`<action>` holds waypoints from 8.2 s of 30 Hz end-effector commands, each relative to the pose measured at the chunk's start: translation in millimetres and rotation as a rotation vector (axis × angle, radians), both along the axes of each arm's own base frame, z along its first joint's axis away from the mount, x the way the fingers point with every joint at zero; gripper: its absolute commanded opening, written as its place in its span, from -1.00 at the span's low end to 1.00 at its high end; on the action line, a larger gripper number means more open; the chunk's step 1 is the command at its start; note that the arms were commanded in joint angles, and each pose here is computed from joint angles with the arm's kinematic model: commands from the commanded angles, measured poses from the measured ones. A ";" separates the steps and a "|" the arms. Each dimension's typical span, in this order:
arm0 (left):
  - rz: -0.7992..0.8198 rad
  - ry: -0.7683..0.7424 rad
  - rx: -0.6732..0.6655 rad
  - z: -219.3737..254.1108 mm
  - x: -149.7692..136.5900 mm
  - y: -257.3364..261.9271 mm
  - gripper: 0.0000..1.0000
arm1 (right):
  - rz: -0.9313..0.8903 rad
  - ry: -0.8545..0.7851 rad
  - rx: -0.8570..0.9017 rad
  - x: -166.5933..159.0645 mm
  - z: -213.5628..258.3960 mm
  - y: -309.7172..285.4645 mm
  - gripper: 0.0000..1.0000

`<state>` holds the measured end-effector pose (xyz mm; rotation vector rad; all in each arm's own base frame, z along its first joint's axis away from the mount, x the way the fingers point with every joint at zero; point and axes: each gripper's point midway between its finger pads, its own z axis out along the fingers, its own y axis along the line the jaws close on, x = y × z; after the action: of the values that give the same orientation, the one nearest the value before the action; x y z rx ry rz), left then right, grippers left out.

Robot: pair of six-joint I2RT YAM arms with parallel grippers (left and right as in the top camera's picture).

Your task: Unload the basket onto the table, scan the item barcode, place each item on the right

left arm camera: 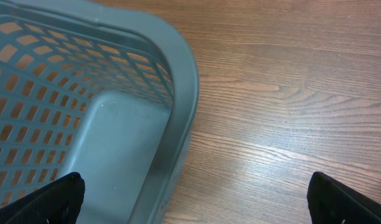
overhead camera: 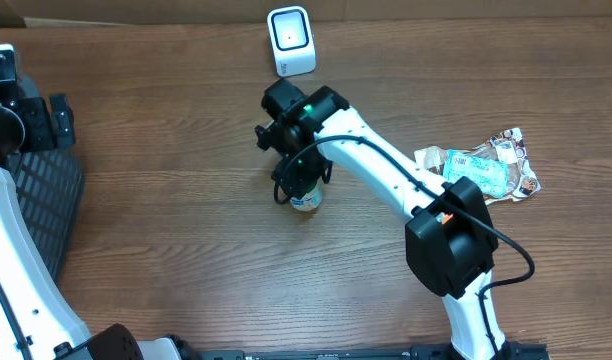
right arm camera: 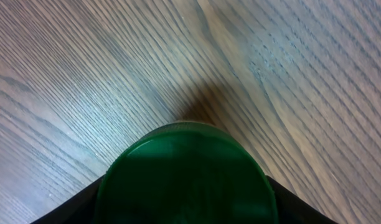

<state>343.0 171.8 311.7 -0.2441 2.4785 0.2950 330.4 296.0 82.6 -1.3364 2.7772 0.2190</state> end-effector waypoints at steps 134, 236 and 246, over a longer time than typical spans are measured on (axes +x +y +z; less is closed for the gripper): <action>-0.019 0.004 0.013 0.1 2.1 0.2 0.99 | -0.165 -0.028 0.012 5.8 15.4 3.5 0.82; -0.019 0.004 0.013 0.1 2.1 0.2 1.00 | -0.367 0.511 1.149 9.4 261.4 -67.8 0.16; -0.019 0.004 0.013 0.1 2.1 0.2 0.99 | -0.328 0.622 1.307 2.9 293.8 -65.6 0.11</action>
<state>342.9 171.8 311.7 -0.2441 2.4789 0.2949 341.9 232.4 341.8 -0.4171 2.2699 2.0823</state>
